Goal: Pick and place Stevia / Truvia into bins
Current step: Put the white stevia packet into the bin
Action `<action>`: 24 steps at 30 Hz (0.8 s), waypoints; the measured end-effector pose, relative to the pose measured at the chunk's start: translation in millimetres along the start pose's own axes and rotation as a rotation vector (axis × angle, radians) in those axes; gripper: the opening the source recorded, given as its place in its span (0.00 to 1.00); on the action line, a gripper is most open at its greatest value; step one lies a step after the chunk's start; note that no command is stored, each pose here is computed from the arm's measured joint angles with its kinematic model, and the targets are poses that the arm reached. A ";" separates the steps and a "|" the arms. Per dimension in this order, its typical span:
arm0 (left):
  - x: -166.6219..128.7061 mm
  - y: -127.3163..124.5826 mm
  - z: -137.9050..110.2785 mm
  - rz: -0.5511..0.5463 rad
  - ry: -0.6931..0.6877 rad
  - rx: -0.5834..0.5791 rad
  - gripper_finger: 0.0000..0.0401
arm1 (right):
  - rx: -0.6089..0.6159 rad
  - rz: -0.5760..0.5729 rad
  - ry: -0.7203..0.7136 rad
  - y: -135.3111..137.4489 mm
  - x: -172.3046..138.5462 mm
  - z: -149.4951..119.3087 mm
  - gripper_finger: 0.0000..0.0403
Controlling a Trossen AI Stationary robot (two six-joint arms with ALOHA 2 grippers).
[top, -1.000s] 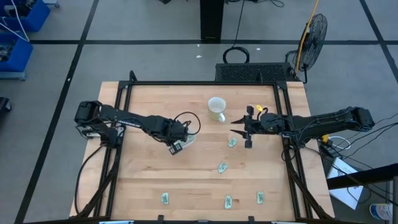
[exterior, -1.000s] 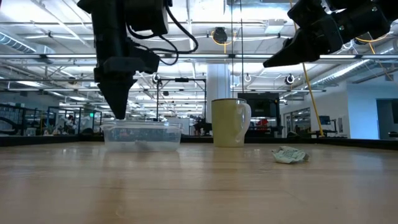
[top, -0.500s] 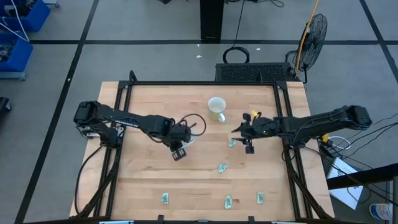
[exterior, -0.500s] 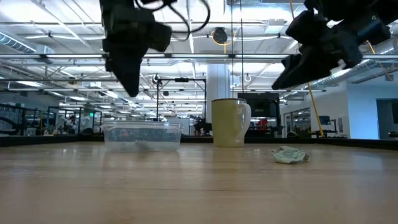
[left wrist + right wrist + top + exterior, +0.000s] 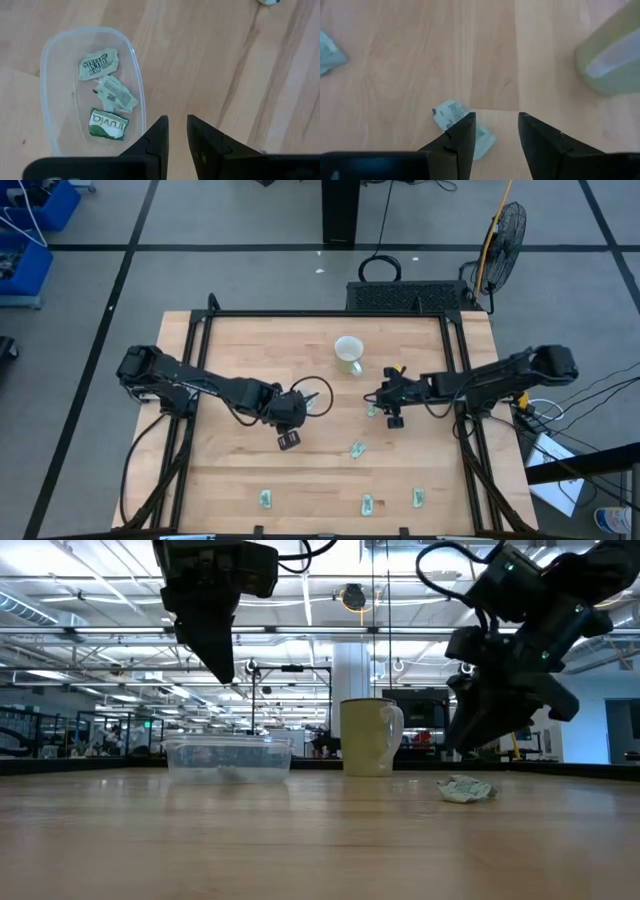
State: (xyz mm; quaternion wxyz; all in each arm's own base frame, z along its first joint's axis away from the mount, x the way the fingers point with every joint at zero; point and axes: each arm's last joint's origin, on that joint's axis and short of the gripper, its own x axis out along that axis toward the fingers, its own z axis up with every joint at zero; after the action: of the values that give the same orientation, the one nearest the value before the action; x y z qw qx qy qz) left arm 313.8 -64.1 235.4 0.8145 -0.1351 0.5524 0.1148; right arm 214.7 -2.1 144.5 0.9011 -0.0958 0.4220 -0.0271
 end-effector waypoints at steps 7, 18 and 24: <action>0.0 0.0 0.0 0.001 0.000 0.024 0.19 | 0.126 0.043 0.059 -3.4 11.2 -6.7 0.35; 0.0 0.1 0.1 0.002 -0.002 0.061 0.19 | 0.017 0.056 0.128 -0.9 24.9 -13.8 0.35; 0.0 0.1 0.2 0.003 -0.002 0.077 0.19 | -0.015 0.060 0.126 -0.7 25.0 -13.9 0.28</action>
State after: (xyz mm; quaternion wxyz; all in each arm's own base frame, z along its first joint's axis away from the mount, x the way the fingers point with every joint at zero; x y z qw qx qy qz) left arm 313.9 -64.0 235.5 0.8196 -0.1028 0.5556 0.0948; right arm 220.1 -8.1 117.0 0.8725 -0.0879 0.4806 -0.0029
